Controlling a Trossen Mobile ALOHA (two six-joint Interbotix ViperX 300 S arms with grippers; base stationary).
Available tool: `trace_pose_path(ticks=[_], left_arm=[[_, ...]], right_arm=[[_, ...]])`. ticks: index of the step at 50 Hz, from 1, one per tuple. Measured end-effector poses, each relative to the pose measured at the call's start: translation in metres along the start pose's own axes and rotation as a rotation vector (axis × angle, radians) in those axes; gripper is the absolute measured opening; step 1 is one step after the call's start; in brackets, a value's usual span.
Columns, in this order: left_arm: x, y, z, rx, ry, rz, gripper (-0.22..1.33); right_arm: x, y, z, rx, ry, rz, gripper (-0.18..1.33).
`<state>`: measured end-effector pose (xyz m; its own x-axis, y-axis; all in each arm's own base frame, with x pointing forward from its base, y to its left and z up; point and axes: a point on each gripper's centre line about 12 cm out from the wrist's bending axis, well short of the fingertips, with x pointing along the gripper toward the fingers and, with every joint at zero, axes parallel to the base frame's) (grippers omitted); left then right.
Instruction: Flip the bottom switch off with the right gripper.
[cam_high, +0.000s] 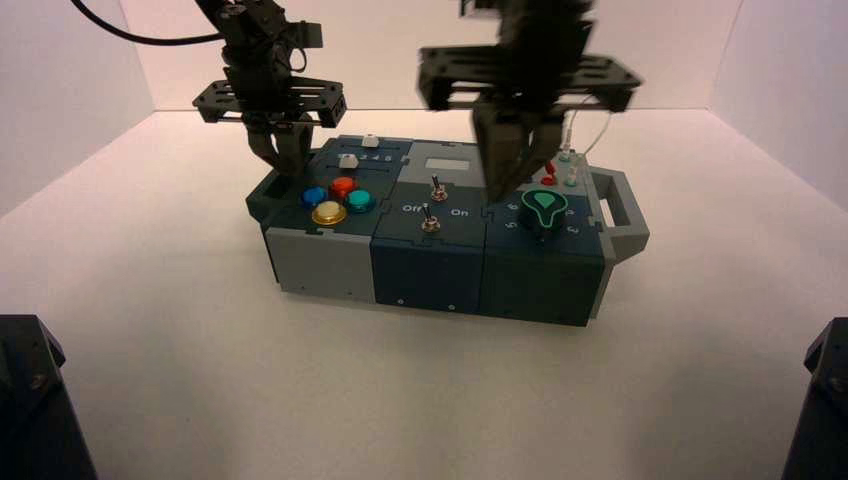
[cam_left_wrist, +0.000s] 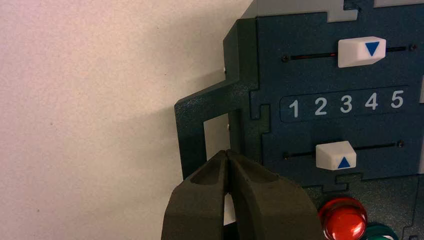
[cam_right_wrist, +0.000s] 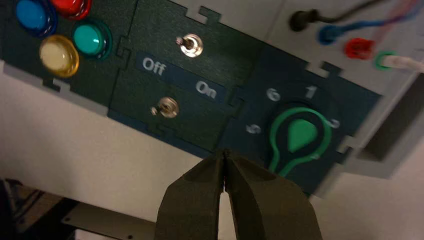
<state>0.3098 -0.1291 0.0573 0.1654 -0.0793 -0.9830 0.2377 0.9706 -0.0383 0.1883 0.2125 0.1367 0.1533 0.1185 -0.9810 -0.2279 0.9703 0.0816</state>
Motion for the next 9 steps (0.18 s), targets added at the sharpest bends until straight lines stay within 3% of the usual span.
trace_pose_path(ticks=[9], left_arm=[[0.000, 0.000, 0.000, 0.002, -0.003, 0.000, -0.17]], right_arm=[[-0.013, -0.011, -0.012, -0.010, -0.059, 0.032, -0.14]])
